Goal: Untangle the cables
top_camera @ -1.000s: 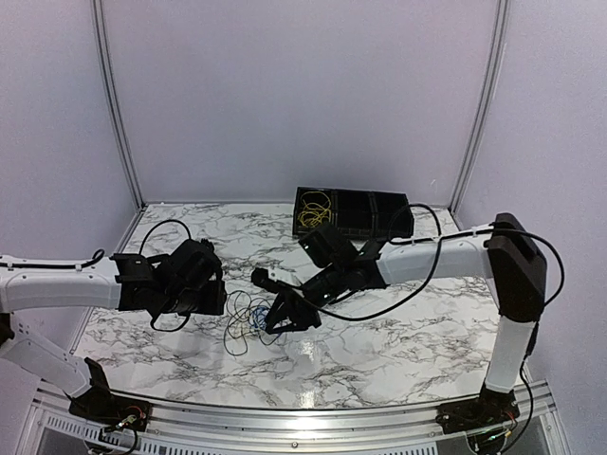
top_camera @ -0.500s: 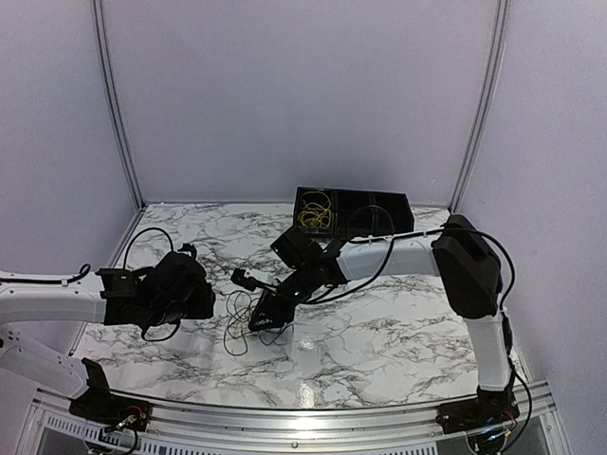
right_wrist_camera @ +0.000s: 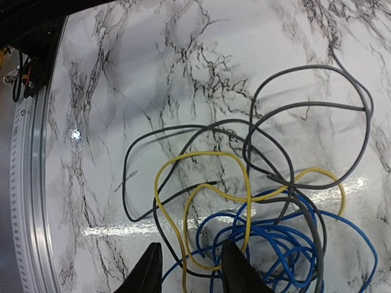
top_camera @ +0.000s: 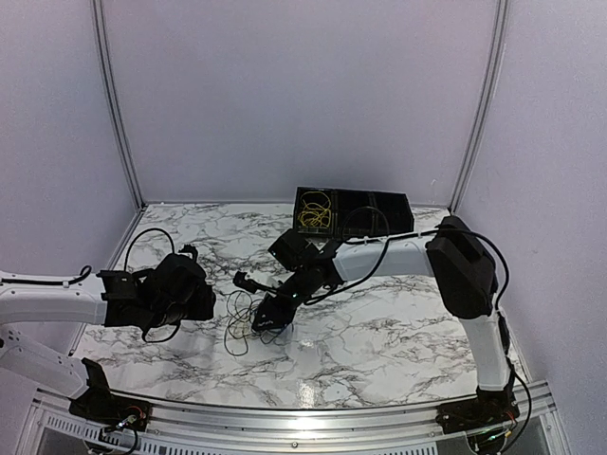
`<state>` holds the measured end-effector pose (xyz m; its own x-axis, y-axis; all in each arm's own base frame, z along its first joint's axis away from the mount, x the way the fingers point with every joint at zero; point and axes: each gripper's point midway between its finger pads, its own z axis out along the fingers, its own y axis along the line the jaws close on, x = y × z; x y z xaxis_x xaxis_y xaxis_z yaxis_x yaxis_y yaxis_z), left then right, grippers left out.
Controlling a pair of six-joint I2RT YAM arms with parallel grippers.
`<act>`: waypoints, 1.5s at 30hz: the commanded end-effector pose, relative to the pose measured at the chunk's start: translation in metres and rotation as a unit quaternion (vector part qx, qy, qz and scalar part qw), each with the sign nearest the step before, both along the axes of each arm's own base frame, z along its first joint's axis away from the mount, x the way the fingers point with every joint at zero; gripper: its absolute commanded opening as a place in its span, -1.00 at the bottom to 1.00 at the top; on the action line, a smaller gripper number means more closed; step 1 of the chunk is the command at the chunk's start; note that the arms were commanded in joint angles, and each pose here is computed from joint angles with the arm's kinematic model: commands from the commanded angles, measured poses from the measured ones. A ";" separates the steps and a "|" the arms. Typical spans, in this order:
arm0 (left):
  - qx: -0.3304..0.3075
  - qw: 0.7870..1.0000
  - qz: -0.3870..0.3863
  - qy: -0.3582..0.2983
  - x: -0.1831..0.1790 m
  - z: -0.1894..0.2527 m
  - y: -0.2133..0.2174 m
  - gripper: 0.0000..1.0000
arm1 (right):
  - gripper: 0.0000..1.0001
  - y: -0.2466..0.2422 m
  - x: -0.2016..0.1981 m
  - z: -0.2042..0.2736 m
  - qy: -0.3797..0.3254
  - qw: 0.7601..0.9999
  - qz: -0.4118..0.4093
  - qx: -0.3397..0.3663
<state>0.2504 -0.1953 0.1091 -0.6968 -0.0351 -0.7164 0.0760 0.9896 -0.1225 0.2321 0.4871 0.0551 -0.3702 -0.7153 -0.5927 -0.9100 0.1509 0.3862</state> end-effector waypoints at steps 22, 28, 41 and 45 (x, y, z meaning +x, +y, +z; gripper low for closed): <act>-0.003 1.000 -0.007 0.003 -0.001 -0.011 -0.001 0.19 | -0.32 0.003 0.014 0.004 -0.008 0.999 -0.035 -0.015; -0.005 1.000 -0.011 0.006 0.000 -0.012 -0.005 0.19 | -0.50 0.006 0.017 0.004 -0.009 0.999 -0.041 -0.018; -0.075 0.989 -0.128 -0.020 -0.003 0.016 -0.054 0.14 | -1.00 0.002 0.002 0.122 -0.063 0.995 0.004 0.072; -0.142 0.975 -0.149 -0.079 -0.003 0.051 -0.062 0.17 | -1.00 0.002 0.004 0.160 -0.093 0.991 0.006 0.097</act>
<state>0.2470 -0.2394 0.1169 -0.6830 0.0157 -0.7302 0.2823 0.9277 -0.2441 0.2389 0.4868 0.1558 -0.3143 -0.6420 -0.6993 -0.9447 0.1387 0.2972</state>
